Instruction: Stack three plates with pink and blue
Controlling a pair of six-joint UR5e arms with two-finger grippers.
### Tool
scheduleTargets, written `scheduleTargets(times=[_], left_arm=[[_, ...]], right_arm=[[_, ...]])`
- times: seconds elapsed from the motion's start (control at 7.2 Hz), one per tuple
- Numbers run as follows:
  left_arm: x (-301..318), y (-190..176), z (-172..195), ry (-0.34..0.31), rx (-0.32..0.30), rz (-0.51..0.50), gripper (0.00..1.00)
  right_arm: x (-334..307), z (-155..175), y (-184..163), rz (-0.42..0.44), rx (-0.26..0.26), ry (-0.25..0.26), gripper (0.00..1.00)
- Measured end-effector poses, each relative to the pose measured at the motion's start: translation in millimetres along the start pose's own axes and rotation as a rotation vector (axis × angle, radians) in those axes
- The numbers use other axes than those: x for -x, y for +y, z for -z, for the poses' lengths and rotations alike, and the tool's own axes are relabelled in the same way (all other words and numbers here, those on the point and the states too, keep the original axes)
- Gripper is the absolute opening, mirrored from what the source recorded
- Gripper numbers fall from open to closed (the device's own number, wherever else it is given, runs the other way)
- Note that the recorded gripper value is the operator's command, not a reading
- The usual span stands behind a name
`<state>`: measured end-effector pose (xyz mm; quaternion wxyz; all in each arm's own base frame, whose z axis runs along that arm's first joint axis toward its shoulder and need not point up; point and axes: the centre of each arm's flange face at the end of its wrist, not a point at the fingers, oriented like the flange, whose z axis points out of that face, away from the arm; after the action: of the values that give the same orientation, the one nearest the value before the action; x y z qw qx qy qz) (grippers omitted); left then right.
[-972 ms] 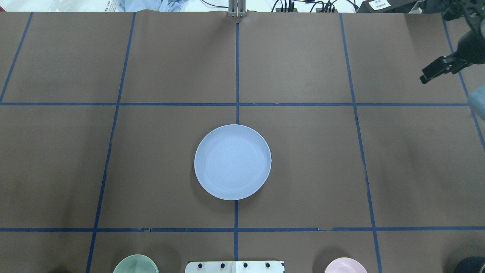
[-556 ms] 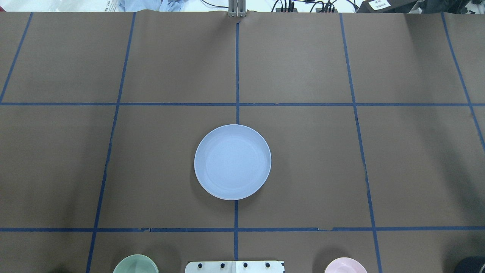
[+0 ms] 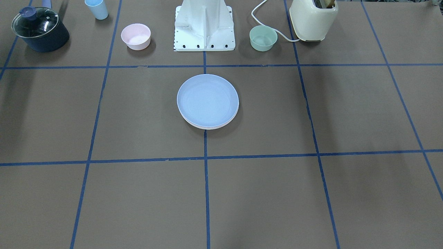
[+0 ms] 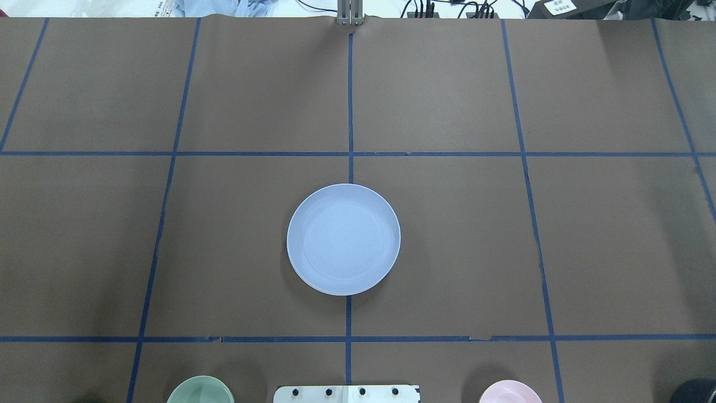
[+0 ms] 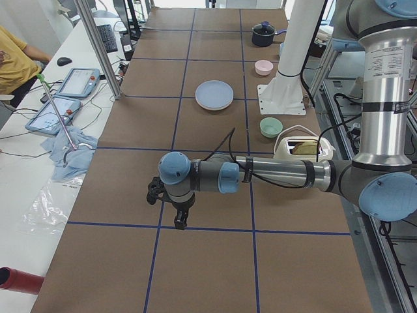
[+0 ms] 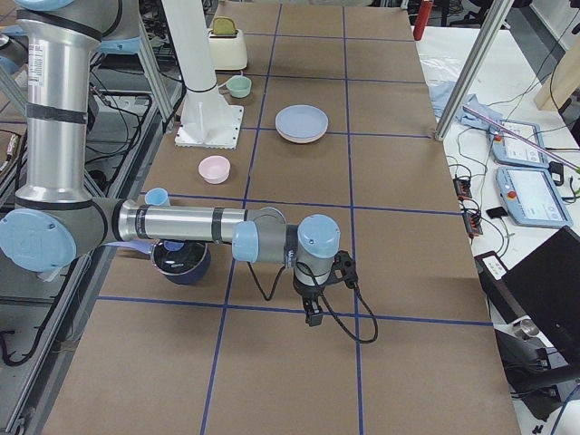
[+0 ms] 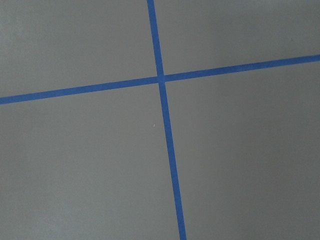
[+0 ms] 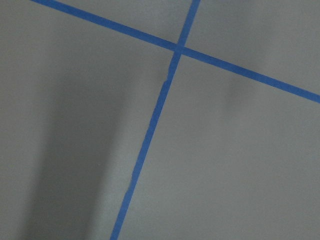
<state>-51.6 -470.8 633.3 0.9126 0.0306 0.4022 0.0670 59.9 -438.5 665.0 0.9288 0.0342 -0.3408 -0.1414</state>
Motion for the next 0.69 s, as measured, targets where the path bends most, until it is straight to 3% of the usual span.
scheduleTargets(times=[0.69], left_arm=[[3.9, 2.7, 0.2, -0.038, -0.011, -0.017, 1.0]], right_arm=[[1.4, 10.2, -3.2, -0.017, -0.024, 0.003, 1.0]])
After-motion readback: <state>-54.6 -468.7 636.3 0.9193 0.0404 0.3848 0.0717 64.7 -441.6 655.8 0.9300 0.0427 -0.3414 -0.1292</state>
